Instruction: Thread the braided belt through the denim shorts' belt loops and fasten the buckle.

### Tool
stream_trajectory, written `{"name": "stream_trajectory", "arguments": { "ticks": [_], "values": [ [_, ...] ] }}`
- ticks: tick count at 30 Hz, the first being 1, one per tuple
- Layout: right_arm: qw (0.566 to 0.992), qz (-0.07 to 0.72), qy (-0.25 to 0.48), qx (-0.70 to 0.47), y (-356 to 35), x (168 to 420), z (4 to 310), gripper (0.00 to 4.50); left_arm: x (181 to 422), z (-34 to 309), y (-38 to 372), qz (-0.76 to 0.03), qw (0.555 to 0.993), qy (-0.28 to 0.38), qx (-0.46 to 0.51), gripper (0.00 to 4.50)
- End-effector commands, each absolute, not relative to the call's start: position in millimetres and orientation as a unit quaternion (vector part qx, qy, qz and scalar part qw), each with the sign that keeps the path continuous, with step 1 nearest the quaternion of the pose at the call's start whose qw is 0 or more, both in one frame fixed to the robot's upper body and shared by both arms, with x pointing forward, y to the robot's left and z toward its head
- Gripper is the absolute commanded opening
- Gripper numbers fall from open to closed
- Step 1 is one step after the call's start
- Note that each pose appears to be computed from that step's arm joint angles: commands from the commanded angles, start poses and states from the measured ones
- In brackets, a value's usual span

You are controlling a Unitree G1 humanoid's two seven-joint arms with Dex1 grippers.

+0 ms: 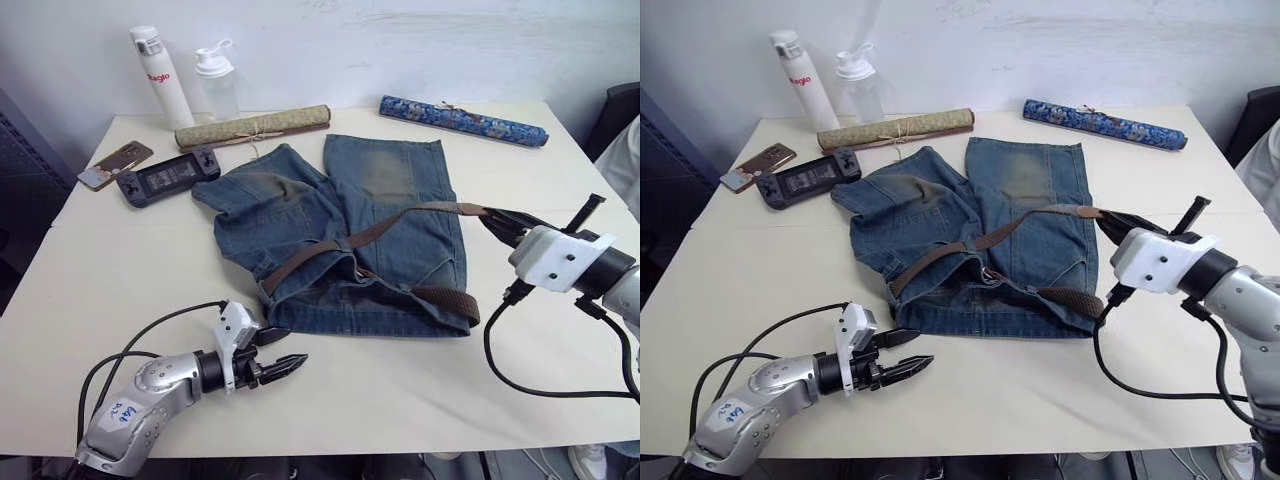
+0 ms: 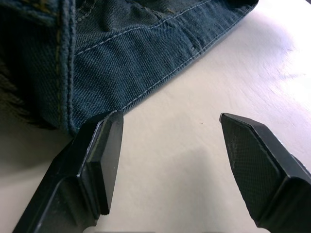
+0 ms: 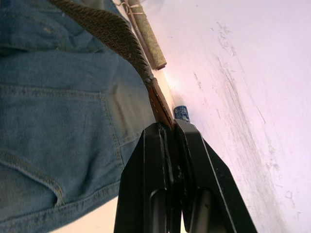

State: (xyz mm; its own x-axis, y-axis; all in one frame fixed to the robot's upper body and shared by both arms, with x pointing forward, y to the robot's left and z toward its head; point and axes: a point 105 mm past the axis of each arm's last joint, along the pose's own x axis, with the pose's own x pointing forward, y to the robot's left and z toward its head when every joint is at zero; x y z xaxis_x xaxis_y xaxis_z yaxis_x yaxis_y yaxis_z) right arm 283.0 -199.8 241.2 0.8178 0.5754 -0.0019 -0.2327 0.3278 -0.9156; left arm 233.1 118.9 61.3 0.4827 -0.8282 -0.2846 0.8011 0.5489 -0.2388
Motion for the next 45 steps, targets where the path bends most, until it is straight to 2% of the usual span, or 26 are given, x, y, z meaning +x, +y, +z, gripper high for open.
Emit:
{"name": "stream_trajectory", "arguments": {
  "ticks": [1,2,6,10,15,18,20,25,30,36,39,45],
  "values": [
    [0.793,0.272,-0.199,-0.508,-176,278,249,0.00,227,18,141,-0.419,0.867,0.265,-0.043,3.51],
    [0.792,0.278,-0.201,-0.504,-172,279,248,0.00,228,20,141,-0.420,0.869,0.257,-0.042,3.51],
    [0.790,0.304,-0.220,-0.485,-151,281,249,0.00,225,41,138,-0.440,0.869,0.222,-0.044,4.48],
    [0.778,0.334,-0.238,-0.475,-130,282,250,0.00,216,95,131,-0.474,0.861,0.136,-0.121,4.48],
    [0.749,0.381,-0.239,-0.487,-113,280,242,0.00,197,136,121,-0.522,0.834,0.098,-0.149,4.48],
    [0.720,0.415,-0.235,-0.505,-102,280,236,0.00,206,154,119,-0.496,0.853,0.053,-0.154,4.48],
    [0.708,0.429,-0.235,-0.510,-97,281,235,0.00,218,159,122,-0.458,0.876,0.031,-0.146,4.48],
    [0.686,0.451,-0.231,-0.522,-90,280,229,0.00,250,156,139,-0.345,0.938,-0.017,0.011,4.48],
    [0.679,0.457,-0.231,-0.526,-85,279,226,0.00,259,159,134,-0.325,0.938,-0.075,0.099,4.48],
    [0.671,0.459,-0.236,-0.532,-79,279,225,0.00,266,175,99,-0.360,0.922,-0.113,0.088,4.48],
    [0.670,0.459,-0.239,-0.533,-77,278,224,0.00,269,182,89,-0.361,0.922,-0.119,0.074,4.48],
    [0.670,0.456,-0.244,-0.533,-75,275,225,0.00,277,189,84,-0.351,0.921,-0.112,0.124,4.48]
  ]
}}
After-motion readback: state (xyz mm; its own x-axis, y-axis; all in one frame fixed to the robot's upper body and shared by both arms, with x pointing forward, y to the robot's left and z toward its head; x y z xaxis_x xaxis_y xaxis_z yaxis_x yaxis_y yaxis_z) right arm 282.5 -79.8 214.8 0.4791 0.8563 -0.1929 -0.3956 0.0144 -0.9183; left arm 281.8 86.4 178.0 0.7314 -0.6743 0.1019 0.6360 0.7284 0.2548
